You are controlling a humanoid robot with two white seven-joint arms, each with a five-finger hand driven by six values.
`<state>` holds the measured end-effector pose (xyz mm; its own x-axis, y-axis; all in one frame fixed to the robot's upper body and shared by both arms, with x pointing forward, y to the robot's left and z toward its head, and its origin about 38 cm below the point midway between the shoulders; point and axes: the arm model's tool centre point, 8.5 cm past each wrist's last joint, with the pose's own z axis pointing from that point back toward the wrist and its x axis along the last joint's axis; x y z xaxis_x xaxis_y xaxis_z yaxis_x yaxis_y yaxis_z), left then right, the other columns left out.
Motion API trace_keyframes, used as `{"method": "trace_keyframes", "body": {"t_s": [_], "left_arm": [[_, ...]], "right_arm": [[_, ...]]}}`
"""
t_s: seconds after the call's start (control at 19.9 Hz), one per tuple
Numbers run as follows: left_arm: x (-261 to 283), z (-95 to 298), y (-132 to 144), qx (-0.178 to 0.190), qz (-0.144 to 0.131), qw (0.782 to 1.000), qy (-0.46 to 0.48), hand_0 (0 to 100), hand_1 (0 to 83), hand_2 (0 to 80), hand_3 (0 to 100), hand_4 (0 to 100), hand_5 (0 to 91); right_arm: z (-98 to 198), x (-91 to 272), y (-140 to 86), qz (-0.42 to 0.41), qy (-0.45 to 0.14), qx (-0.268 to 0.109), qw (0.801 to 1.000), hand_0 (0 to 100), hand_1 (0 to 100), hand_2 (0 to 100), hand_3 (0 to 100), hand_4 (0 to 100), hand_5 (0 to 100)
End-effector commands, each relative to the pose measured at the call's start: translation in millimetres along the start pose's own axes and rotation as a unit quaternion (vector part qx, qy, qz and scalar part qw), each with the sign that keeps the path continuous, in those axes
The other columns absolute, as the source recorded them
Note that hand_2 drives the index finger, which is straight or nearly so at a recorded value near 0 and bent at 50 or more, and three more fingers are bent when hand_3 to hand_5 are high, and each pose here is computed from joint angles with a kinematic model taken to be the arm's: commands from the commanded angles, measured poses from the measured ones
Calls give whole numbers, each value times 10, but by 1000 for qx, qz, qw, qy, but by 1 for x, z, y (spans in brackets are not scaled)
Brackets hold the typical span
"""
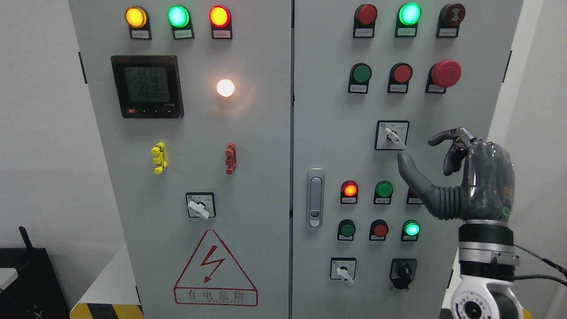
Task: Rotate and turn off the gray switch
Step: 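Reach the right hand toward the white rotary switch below the red button, then pinch the rotary switch knob between right thumb and fingers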
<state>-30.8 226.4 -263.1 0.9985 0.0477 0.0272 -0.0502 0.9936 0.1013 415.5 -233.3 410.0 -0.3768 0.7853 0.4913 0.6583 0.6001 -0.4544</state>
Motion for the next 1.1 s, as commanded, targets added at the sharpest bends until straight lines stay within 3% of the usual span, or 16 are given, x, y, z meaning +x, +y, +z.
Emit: {"method": "trace_keyframes", "body": {"t_s": [0.0,1.05], "left_arm": [[-5,1,0,-1,-1,1000,7,120,389,0,0,0,0],[-5,1,0,0,-1,1000,7,120,389,0,0,0,0]], "right_arm": [[-9,0,9,-10,19,4,1000,0,376,540,1000,995,1000],[-12,-2,15,-3,37,11,999,28,418,566,1000,991,1000]]}}
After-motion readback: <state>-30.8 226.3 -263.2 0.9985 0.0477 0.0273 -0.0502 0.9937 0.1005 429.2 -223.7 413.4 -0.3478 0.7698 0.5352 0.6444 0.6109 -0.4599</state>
